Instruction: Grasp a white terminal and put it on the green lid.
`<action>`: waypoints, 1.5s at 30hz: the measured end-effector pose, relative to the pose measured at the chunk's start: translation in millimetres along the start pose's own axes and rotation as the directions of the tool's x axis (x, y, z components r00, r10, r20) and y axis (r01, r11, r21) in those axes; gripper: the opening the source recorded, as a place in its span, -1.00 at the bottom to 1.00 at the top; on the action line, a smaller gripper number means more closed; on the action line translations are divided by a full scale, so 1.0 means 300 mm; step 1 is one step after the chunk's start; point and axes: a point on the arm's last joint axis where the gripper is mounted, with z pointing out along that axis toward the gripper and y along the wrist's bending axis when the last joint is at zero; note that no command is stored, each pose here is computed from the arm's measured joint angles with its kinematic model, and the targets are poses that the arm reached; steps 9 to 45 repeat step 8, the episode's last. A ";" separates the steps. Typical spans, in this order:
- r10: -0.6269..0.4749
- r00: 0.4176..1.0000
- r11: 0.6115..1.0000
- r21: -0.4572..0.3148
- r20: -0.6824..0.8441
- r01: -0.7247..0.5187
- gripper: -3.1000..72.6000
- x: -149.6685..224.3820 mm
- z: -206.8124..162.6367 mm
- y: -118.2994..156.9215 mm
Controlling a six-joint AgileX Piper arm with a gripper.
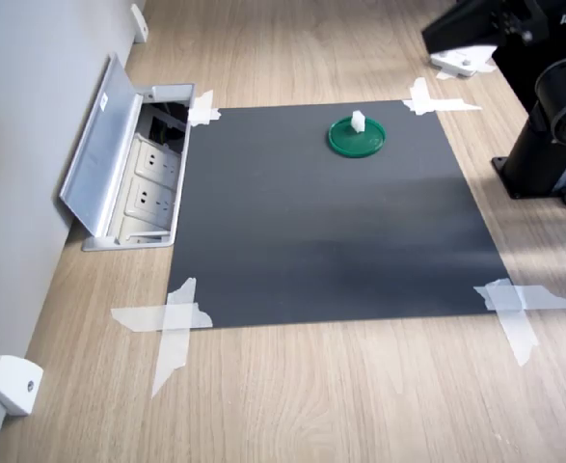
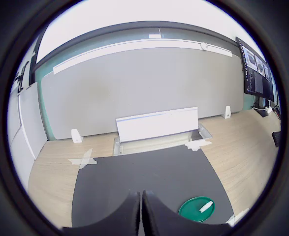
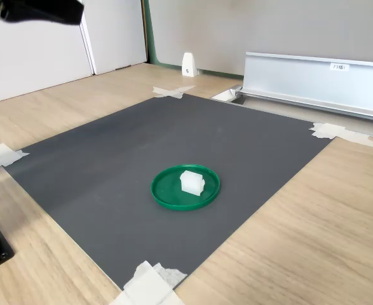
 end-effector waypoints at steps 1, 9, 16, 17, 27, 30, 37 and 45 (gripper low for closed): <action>-0.003 1.000 1.000 -0.003 0.019 0.003 -0.94 0.012 -0.013 0.000; -0.009 0.996 1.000 -0.012 0.085 0.010 -0.94 0.056 -0.049 0.000; -0.009 0.996 1.000 -0.012 0.085 0.010 -0.94 0.056 -0.049 0.000; -0.009 0.996 1.000 -0.012 0.085 0.010 -0.94 0.056 -0.049 0.000; -0.009 0.996 1.000 -0.012 0.085 0.010 -0.94 0.056 -0.049 0.000; -0.009 0.996 1.000 -0.012 0.085 0.010 -0.94 0.056 -0.049 0.000; -0.009 0.996 1.000 -0.012 0.085 0.010 -0.94 0.056 -0.049 0.000; -0.009 0.996 1.000 -0.012 0.085 0.010 -0.94 0.056 -0.049 0.000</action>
